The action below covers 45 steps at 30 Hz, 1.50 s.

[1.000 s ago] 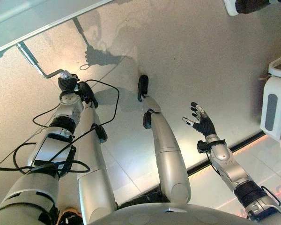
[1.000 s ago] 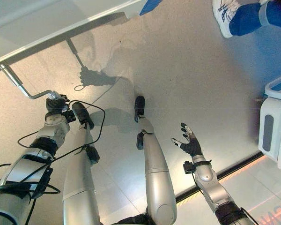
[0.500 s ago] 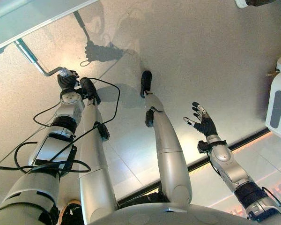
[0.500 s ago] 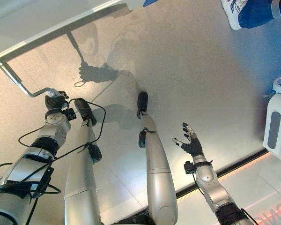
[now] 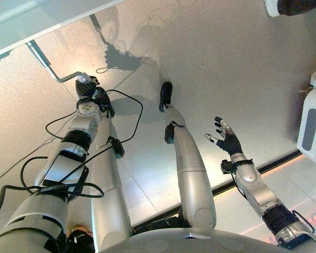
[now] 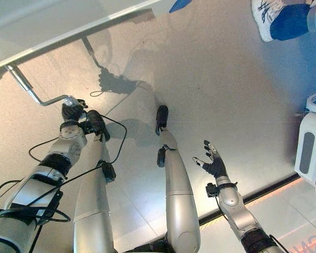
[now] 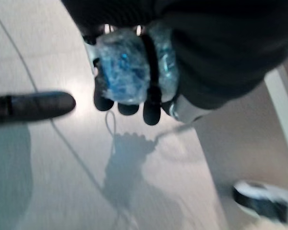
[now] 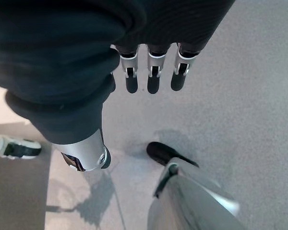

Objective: Raise the hospital bed

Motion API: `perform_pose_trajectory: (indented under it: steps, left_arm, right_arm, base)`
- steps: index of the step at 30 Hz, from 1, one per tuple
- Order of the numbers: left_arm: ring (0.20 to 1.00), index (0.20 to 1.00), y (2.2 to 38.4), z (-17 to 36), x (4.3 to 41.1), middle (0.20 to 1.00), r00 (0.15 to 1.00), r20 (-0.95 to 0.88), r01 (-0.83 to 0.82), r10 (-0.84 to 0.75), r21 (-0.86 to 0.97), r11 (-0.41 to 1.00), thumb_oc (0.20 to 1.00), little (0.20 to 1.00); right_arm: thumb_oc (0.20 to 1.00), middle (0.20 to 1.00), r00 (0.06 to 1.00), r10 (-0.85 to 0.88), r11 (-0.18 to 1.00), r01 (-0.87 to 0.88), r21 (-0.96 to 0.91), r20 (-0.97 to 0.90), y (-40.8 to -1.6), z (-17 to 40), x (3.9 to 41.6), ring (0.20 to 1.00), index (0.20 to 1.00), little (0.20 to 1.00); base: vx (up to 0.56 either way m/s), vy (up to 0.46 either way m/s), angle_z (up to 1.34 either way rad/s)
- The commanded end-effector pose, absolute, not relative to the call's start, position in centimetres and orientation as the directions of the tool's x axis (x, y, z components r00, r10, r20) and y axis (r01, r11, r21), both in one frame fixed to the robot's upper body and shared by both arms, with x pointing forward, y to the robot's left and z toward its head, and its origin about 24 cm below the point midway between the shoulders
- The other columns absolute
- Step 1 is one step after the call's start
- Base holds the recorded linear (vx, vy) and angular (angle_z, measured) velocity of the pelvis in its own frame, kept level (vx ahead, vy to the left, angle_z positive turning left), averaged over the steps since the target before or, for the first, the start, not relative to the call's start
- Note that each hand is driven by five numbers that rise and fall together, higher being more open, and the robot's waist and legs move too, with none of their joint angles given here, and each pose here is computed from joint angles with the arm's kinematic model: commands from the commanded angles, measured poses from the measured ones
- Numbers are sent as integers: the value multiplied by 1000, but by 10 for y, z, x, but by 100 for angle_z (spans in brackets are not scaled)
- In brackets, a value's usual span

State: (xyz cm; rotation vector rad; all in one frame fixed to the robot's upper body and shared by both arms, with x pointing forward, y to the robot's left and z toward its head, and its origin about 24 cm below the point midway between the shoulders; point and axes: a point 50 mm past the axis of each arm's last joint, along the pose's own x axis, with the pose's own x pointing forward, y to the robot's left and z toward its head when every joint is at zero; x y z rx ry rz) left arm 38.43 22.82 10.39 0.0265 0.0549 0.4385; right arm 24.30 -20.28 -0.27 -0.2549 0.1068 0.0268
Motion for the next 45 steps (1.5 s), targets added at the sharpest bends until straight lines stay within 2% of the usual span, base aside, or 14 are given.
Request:
perform_pose_trajectory:
  steps: [1, 20, 29, 45]
  left_arm:
    - [200, 200, 165, 190, 399, 200, 942, 306, -148, 136, 13, 989, 200, 200]
    - [200, 200, 161, 132, 355, 200, 967, 251, -12, 36, -95, 995, 200, 200]
    - [200, 200, 176, 111, 332, 200, 975, 215, -18, 50, -149, 989, 200, 200]
    - [200, 200, 227, 72, 299, 200, 983, 90, -150, 163, -135, 979, 200, 200]
  right_arm:
    - [1000, 1000, 984, -31, 947, -27, -320, -177, -224, -15, 232, 1000, 1000, 1000]
    - [1000, 1000, 932, -100, 938, -28, -344, -349, -235, -47, 220, 1000, 1000, 1000]
    - [1000, 1000, 899, -134, 938, -21, -346, -417, -240, -61, 210, 1000, 1000, 1000]
    - [1000, 1000, 812, -172, 938, -38, -344, -558, -244, -91, 183, 1000, 1000, 1000]
  base:
    - [0, 0, 0]
    - [4, 19, 3]
    - [21, 57, 12]
    - [41, 64, 14]
